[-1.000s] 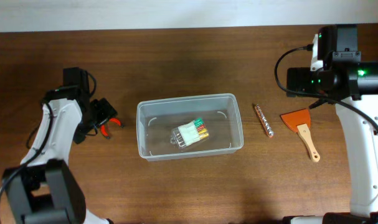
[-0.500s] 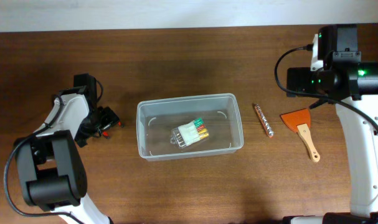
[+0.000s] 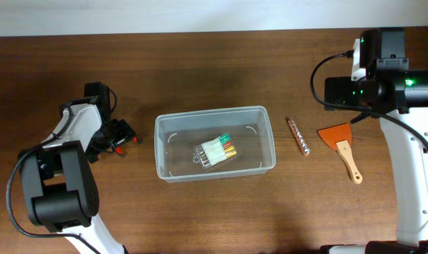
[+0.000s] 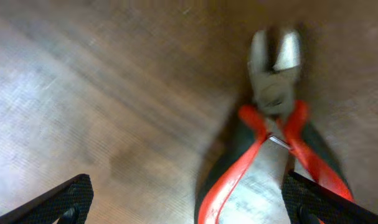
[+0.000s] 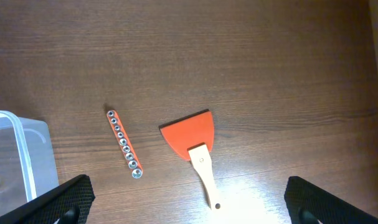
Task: Pack container
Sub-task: 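Lower the left gripper onto the red pliers and grasp them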
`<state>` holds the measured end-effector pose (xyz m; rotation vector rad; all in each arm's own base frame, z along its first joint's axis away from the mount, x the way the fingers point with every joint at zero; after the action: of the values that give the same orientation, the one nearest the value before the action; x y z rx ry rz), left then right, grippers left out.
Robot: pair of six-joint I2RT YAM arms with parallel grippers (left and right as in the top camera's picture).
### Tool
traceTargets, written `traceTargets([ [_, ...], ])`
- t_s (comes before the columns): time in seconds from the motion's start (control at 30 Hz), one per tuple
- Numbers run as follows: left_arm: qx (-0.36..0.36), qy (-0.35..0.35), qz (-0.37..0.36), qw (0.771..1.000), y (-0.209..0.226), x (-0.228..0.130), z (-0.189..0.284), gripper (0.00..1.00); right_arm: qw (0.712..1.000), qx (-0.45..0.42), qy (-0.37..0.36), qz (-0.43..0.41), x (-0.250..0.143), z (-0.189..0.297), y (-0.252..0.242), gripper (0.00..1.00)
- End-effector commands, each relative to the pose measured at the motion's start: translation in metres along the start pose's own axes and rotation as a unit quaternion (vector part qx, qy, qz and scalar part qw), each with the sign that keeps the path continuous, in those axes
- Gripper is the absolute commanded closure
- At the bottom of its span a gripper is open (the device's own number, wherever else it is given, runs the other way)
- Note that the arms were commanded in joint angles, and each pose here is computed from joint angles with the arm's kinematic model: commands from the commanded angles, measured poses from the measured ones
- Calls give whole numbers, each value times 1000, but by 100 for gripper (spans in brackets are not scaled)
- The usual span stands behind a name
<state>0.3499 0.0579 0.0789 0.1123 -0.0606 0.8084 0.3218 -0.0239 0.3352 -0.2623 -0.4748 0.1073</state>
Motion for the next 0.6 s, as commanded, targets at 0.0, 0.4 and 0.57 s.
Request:
traceTargets([
  [0.0,23,51,-28,998,4,-15,-36,1,1000,-12,-16,-3,2,11,-5,1],
  [0.4,21,53,-28,998,3,-15,-36,19,1000,-12,-16,-3,2,11,-5,1],
  [0.57,21,53,-28,998,3,-15,-36,36,1000,-12,-16,-3,2,11,-5,1],
])
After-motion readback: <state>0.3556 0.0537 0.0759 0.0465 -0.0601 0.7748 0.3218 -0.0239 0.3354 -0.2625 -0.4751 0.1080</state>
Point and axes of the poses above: each gripper's point midway between its finger pads, its own z axis back along the fingers, its own y axis along the line the jaws close on, x = y × z, the point moved 8 cm from there along z, back along the fingers, and after that the axes turned 10 degrees about z, right-handed, at the moved point
